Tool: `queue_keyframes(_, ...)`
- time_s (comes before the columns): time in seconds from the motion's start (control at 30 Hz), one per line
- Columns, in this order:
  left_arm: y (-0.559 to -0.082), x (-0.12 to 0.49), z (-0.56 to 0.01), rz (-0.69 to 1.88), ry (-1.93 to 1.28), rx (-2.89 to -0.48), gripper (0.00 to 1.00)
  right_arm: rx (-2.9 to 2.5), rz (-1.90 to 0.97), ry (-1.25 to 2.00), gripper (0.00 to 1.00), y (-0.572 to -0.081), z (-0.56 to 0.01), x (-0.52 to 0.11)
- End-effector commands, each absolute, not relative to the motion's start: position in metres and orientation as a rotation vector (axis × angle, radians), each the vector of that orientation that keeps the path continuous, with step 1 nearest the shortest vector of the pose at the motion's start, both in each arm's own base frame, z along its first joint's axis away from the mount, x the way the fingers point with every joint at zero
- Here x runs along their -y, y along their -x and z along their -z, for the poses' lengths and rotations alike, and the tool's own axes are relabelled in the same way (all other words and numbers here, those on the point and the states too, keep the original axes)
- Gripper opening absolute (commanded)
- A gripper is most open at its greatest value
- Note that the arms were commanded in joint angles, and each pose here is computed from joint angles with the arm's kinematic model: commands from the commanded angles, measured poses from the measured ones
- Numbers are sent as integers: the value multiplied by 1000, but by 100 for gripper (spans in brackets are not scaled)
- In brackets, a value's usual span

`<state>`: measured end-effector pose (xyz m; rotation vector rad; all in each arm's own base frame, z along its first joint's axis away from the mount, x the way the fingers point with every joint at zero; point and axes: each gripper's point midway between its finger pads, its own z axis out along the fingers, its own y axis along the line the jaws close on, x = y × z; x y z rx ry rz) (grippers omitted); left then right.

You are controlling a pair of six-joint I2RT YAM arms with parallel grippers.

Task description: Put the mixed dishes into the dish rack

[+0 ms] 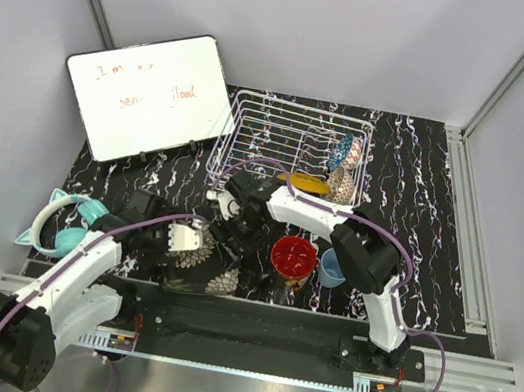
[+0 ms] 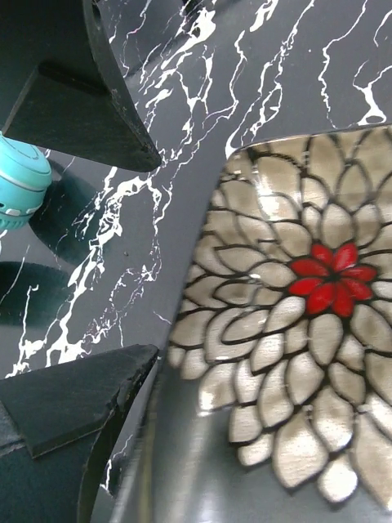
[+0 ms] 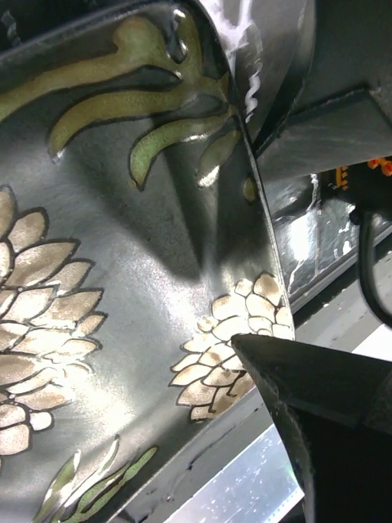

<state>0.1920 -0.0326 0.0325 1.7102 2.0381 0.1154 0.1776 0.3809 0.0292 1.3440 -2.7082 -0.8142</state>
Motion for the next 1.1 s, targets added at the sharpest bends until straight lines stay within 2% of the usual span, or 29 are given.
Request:
queue_keyframes(0.0,-204,34,-33,-158,-1708,-1995,92,2690,931,-1406,80,-174,-29,-415)
queue_keyframes(0.37,-205,46,-21,-95,-1702,-2012,91,2654,1138,-1476,75,-192,-51,-463)
queue_keyframes(0.6,-203,47,-17,-85,-1701,-2027,91,2607,1231,-1503,65,-196,-65,-484)
queue_keyframes(0.7,-204,48,-16,-82,-1700,-2028,91,2594,1254,-1504,55,-196,-70,-487)
queue_keyframes(0.97,-207,54,-18,-65,-1693,-2007,91,2529,1306,-1528,12,-189,-78,-489)
queue_keyframes(1.07,-208,57,-20,-54,-1678,-2006,91,2535,1317,-1539,0,-191,-84,-490)
